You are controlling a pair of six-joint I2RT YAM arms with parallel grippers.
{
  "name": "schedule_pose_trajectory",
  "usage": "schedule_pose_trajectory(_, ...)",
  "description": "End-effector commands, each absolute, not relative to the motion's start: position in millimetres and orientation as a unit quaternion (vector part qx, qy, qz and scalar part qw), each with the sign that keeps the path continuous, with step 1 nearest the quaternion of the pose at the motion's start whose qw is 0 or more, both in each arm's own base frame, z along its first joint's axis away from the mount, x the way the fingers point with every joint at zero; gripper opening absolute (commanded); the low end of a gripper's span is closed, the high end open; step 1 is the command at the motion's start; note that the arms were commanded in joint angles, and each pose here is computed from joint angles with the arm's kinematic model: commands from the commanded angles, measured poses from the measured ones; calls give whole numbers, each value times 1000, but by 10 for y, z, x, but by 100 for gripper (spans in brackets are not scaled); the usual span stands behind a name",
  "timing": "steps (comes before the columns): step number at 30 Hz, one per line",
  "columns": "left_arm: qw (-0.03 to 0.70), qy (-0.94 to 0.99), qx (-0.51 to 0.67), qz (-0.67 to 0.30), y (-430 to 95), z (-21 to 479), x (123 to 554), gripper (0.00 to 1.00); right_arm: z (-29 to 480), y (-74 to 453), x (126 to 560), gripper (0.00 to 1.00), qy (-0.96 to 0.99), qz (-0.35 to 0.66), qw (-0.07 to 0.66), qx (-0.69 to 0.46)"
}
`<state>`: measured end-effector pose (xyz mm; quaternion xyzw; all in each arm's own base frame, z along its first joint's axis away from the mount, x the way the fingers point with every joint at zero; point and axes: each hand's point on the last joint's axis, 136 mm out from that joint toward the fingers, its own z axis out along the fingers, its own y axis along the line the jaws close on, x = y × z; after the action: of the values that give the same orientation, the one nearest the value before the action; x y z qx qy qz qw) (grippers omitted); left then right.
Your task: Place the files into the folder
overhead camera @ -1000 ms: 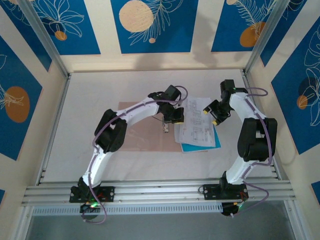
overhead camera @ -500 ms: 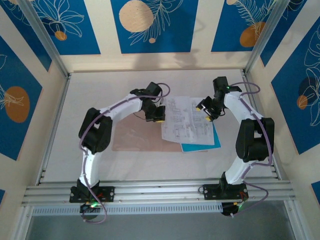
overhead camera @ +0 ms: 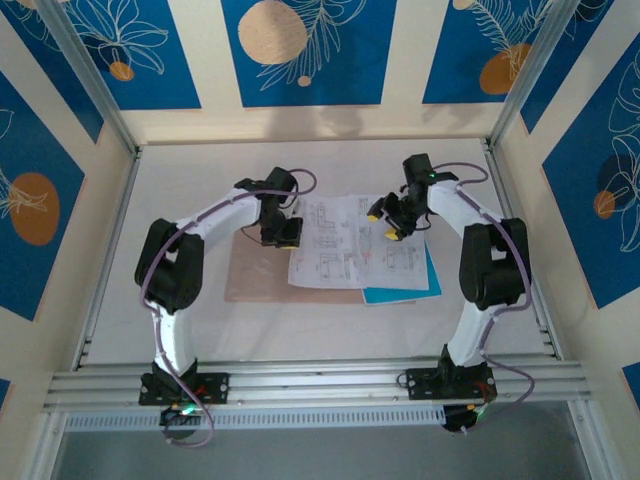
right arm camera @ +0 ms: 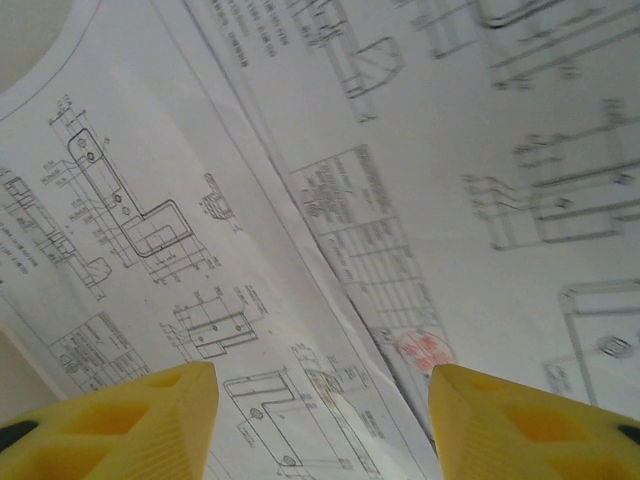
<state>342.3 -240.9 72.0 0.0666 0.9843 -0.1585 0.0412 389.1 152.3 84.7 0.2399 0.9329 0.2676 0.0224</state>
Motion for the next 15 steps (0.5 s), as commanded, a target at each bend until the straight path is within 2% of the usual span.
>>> schedule_pose_trajectory(1, 45, 986, 77, -138, -2222, 775, 3384, 0, 937, 1752, 3988, 59, 931, 301, 24, 205)
schedule_pose_trajectory(15, 38, 991, 84, -99, -1958, 716, 3349, 0, 665, 2189, 3996, 59, 939, 297, -10, 171)
